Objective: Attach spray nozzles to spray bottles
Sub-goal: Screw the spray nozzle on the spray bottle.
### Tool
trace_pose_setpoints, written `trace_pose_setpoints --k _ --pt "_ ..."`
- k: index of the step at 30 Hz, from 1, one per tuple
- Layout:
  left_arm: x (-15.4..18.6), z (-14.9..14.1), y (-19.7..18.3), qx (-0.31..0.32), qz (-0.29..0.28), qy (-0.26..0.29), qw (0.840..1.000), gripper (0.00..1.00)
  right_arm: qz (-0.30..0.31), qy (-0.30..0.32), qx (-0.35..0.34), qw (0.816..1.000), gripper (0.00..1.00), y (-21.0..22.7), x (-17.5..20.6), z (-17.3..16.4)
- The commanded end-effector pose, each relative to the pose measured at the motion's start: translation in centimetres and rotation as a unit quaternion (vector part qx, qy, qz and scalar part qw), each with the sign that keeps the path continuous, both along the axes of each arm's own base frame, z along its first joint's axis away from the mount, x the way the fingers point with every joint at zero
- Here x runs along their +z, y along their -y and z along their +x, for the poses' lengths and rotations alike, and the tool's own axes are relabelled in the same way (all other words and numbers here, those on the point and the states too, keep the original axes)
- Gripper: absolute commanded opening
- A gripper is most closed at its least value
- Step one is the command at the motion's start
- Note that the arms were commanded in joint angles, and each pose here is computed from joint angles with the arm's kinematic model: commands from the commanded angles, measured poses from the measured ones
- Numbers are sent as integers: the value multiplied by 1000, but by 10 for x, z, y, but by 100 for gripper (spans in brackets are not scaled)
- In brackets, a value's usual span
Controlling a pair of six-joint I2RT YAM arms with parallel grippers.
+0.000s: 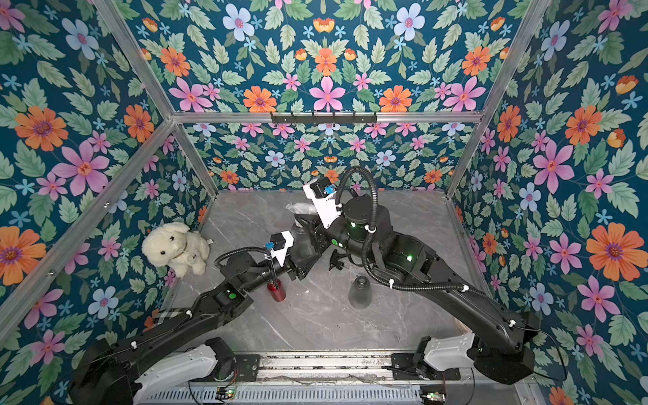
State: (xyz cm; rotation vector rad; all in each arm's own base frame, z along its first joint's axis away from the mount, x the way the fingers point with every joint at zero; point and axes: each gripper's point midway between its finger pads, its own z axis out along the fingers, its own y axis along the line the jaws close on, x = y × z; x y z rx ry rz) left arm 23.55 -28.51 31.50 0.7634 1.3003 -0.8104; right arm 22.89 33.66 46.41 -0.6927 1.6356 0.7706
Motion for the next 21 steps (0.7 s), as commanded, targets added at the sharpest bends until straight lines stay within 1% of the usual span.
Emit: trace_pose_setpoints --k 1,4,10,13,21 --pt "41 3 -11 27 -59 43 997 0 4 -27 -12 1000 15 -1 -16 -1" --pt "42 0 -10 20 -58 47 997 0 14 -20 -15 1000 15 4 -13 -2" --pt "42 2 -13 29 -62 45 997 0 39 -19 -24 999 15 5 -13 -2" --pt "43 1 -12 25 -60 47 997 0 43 -17 -18 999 15 2 -14 -4" --pt "41 -2 -7 10 -51 49 997 0 58 14 8 998 20 5 -5 -15"
